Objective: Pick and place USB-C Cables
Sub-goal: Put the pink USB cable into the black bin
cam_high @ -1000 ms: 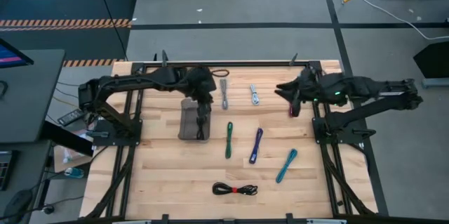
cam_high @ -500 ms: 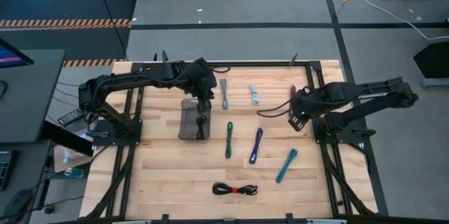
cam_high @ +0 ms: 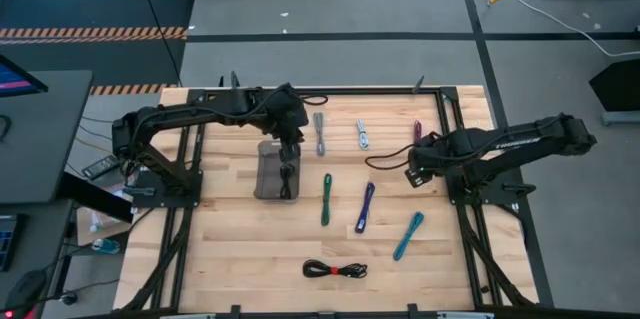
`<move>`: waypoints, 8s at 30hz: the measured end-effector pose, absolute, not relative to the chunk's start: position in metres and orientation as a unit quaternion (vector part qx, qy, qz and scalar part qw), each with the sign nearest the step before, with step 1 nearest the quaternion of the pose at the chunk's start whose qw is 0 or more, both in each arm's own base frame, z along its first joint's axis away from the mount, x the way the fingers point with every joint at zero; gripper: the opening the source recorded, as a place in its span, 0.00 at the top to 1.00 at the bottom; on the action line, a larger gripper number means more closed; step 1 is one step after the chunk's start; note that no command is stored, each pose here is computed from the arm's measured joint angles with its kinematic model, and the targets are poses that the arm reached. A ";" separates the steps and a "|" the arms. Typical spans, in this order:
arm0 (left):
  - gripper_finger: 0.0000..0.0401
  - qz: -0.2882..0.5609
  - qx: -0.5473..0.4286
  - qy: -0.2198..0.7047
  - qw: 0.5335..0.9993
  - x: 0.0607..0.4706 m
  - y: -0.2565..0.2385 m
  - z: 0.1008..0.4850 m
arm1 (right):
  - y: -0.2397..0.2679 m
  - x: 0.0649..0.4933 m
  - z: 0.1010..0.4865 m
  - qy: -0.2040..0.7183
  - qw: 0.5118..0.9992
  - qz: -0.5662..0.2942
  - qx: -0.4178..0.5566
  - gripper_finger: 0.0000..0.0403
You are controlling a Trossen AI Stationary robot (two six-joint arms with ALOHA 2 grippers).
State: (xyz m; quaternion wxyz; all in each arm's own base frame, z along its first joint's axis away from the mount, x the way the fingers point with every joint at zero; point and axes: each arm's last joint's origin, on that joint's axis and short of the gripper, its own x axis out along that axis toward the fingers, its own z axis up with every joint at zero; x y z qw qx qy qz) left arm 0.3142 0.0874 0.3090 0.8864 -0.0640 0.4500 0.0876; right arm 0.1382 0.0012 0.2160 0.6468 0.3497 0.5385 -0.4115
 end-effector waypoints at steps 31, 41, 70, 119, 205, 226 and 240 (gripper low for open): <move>0.81 0.091 -0.069 0.442 0.889 0.315 0.088 0.310 | -0.036 0.137 0.151 0.416 0.667 -0.497 0.368 0.46; 0.81 0.092 -0.070 0.434 0.893 0.317 0.088 0.311 | -0.046 0.144 0.143 0.421 0.659 -0.510 0.358 0.46; 0.81 0.092 -0.070 0.435 0.893 0.317 0.088 0.311 | -0.041 0.157 0.147 0.458 0.692 -0.416 0.373 0.92; 0.35 -0.094 -0.129 -0.048 0.986 0.354 0.081 0.399 | 0.014 0.222 0.354 0.146 0.970 -0.100 0.167 0.92; 0.92 -0.168 -0.233 0.430 0.856 0.318 0.052 0.312 | 0.003 0.150 0.396 0.042 0.977 -0.031 0.205 0.36; 0.92 -0.042 -0.340 0.429 0.836 0.280 0.139 0.307 | 0.003 0.150 0.394 0.050 0.977 -0.031 0.205 0.36; 0.92 0.000 -0.367 0.439 0.820 0.267 0.158 0.302 | 0.003 0.150 0.394 0.052 0.977 -0.031 0.203 0.36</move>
